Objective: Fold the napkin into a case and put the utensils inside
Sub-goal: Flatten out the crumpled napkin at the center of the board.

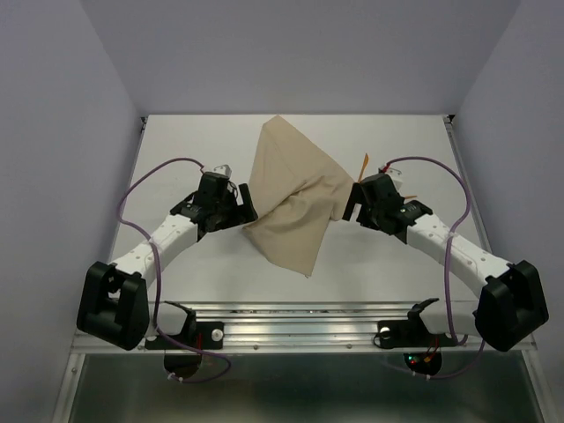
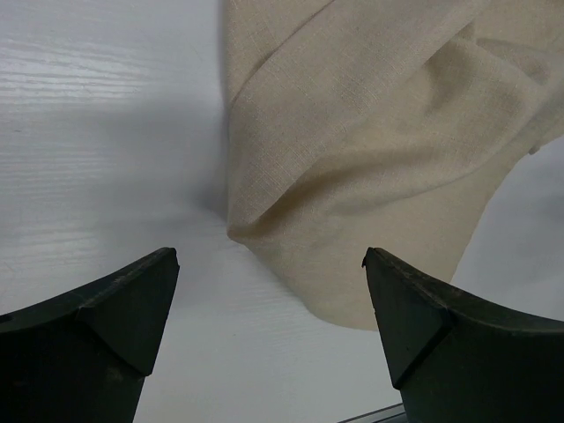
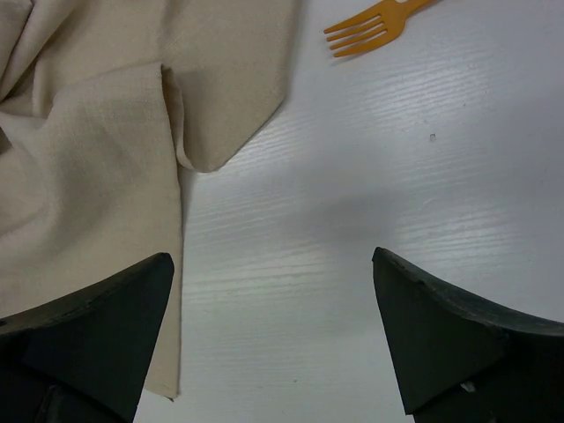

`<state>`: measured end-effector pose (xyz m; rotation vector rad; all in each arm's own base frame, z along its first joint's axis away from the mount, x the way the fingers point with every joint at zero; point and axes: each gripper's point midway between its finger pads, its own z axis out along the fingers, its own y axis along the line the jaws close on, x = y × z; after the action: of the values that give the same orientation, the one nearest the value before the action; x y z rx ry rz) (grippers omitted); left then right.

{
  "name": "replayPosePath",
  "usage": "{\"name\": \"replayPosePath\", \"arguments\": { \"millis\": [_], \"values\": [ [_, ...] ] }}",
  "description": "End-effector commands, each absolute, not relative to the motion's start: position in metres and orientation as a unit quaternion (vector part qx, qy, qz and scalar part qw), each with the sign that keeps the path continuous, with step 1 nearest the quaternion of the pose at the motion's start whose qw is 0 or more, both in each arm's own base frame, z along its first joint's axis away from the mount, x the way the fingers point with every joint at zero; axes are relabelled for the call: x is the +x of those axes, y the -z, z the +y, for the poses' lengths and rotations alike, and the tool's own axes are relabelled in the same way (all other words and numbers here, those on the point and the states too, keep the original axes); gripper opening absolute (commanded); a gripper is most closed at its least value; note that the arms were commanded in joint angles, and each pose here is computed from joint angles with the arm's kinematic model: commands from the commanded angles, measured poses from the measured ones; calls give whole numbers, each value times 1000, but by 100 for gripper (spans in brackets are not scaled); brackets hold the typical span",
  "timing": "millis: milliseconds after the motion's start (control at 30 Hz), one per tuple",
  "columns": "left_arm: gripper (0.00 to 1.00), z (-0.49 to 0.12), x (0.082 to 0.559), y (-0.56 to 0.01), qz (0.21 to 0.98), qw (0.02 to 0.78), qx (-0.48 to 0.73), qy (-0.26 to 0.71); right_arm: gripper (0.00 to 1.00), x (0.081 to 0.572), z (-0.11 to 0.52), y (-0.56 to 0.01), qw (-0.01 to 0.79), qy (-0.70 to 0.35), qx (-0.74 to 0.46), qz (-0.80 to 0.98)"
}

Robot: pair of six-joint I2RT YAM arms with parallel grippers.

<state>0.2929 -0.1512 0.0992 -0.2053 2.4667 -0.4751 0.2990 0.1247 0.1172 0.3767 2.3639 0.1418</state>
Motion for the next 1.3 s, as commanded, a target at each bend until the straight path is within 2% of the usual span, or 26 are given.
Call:
{"name": "replayPosePath", "arguments": {
  "millis": [0, 167, 233, 333, 467, 600, 633, 700, 733, 800, 900, 1100, 1133, 1200, 1233, 1267],
  "values": [
    [99, -160, 309, -117, 921, 329, -77, 194, 100, 307, 126, -122, 382, -65, 161, 908],
    [99, -158, 311, -114, 928, 319, -71, 179, 100, 302, 129, -116, 373, -72, 152, 913],
    [99, -162, 311, -119, 925, 322, -63, 191, 100, 298, 141, -111, 359, -105, 145, 916],
    [99, -163, 312, -125, 923, 325, -59, 195, 100, 286, 173, -109, 347, -167, 130, 914],
    [99, -156, 320, -136, 923, 328, -65, 193, 100, 246, 221, -88, 310, -197, 102, 924],
    [99, -146, 329, -147, 914, 335, -79, 215, 97, 228, 256, -74, 291, -202, 89, 931],
    [99, -140, 332, -148, 913, 336, -89, 214, 90, 221, 268, -70, 282, -211, 78, 933],
    [99, -134, 335, -148, 914, 335, -95, 210, 83, 216, 278, -59, 267, -215, 82, 936],
    [99, -131, 335, -146, 915, 332, -98, 206, 75, 214, 286, -59, 266, -229, 79, 933],
    [99, -126, 336, -144, 916, 331, -100, 203, 69, 215, 292, -54, 262, -243, 87, 930],
    [98, -125, 334, -142, 917, 330, -95, 205, 66, 213, 297, -43, 248, -245, 85, 934],
    [98, -128, 329, -133, 919, 321, -86, 212, 46, 211, 309, -29, 229, -247, 81, 938],
    [98, -129, 329, -132, 919, 321, -83, 215, 37, 212, 309, -28, 231, -244, 83, 938],
    [97, -131, 326, -130, 920, 316, -79, 220, 29, 214, 308, -27, 234, -239, 86, 938],
    [96, -132, 325, -128, 920, 314, -76, 221, 19, 217, 306, -26, 240, -233, 89, 938],
    [96, -133, 323, -125, 922, 308, -74, 222, 14, 218, 305, -27, 245, -231, 90, 938]
  ]
}}
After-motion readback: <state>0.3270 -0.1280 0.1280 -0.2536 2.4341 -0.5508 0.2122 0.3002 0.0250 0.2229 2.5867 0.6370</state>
